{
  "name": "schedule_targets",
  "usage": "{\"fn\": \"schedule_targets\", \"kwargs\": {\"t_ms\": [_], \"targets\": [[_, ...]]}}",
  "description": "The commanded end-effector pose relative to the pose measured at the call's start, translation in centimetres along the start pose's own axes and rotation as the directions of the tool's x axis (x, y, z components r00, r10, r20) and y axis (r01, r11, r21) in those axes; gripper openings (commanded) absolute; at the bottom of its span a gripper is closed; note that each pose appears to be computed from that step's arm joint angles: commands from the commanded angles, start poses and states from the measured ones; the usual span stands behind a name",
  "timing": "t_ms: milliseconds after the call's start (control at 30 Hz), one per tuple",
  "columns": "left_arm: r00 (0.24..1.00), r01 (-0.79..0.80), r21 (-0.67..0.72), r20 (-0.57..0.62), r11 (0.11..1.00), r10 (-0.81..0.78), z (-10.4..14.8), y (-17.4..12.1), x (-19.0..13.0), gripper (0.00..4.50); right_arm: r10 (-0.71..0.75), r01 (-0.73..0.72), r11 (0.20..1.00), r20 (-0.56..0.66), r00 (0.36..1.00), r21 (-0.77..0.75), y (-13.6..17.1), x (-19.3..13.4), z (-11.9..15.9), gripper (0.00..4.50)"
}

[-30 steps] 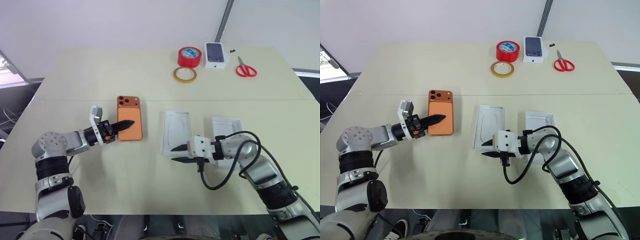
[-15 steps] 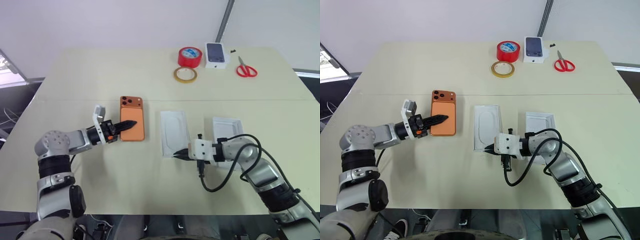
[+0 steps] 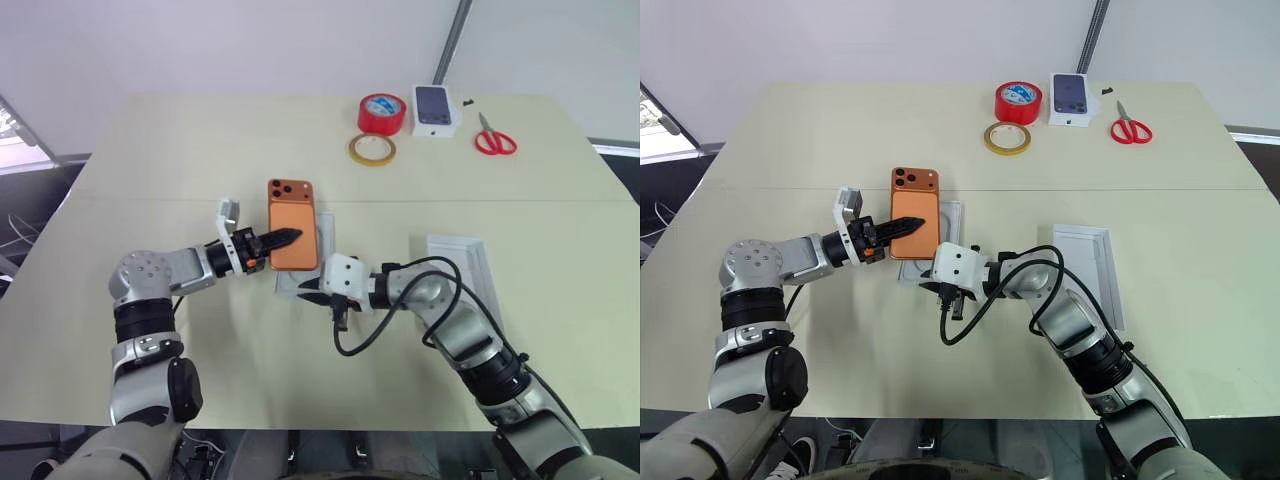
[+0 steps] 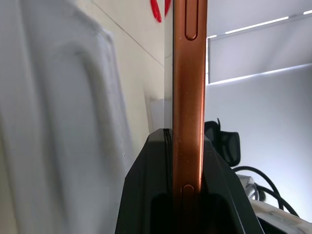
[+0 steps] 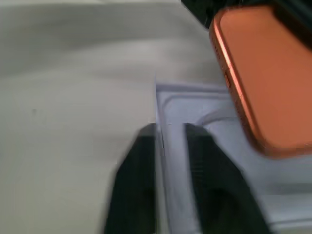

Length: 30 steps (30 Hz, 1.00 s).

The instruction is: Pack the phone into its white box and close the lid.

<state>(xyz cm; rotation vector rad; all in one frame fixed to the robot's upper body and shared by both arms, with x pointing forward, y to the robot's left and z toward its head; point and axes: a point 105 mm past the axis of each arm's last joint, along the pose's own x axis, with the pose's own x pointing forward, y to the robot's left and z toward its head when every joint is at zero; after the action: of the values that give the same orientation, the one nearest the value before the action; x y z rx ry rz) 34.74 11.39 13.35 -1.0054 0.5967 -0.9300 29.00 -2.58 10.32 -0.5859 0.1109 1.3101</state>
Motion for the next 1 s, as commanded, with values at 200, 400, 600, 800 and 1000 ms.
{"fn": "schedule_targets", "kwargs": {"t_ms": [200, 400, 600, 800, 1000], "targets": [[0.999, 0.045, 0.051, 0.005, 0.998, -0.045, 0.3, -1.2, 0.3, 0.0, 0.006, -0.005, 1.0, 0.102, 0.995, -0.011, -1.5, -5.2, 1.8, 3.95], [1.0, 0.005, 0.028, -0.019, 1.0, -0.004, -0.5, -0.1, -0.1, 0.0, -0.165, 0.162, 0.985, -0.051, 0.985, -0.057, -5.1, -7.5, -2.5, 3.95], [0.996, -0.04, 0.055, -0.076, 0.998, 0.044, -1.3, 0.2, -0.4, 2.78, -0.155, 0.153, 0.984, -0.015, 0.988, -0.089, -5.1, -6.4, -2.0, 3.99], [0.98, -0.077, 0.114, -0.175, 0.99, 0.097, -2.1, -0.4, -0.8, 4.23, -0.158, 0.158, 0.983, 0.005, 0.987, -0.098, -5.4, -5.5, -1.6, 3.99], [0.977, -0.096, 0.167, -0.172, 0.981, 0.125, -1.4, -1.1, -1.1, 4.23, -0.159, 0.158, 0.981, -0.001, 0.987, -0.109, -5.5, -5.2, -1.9, 3.99]]}}
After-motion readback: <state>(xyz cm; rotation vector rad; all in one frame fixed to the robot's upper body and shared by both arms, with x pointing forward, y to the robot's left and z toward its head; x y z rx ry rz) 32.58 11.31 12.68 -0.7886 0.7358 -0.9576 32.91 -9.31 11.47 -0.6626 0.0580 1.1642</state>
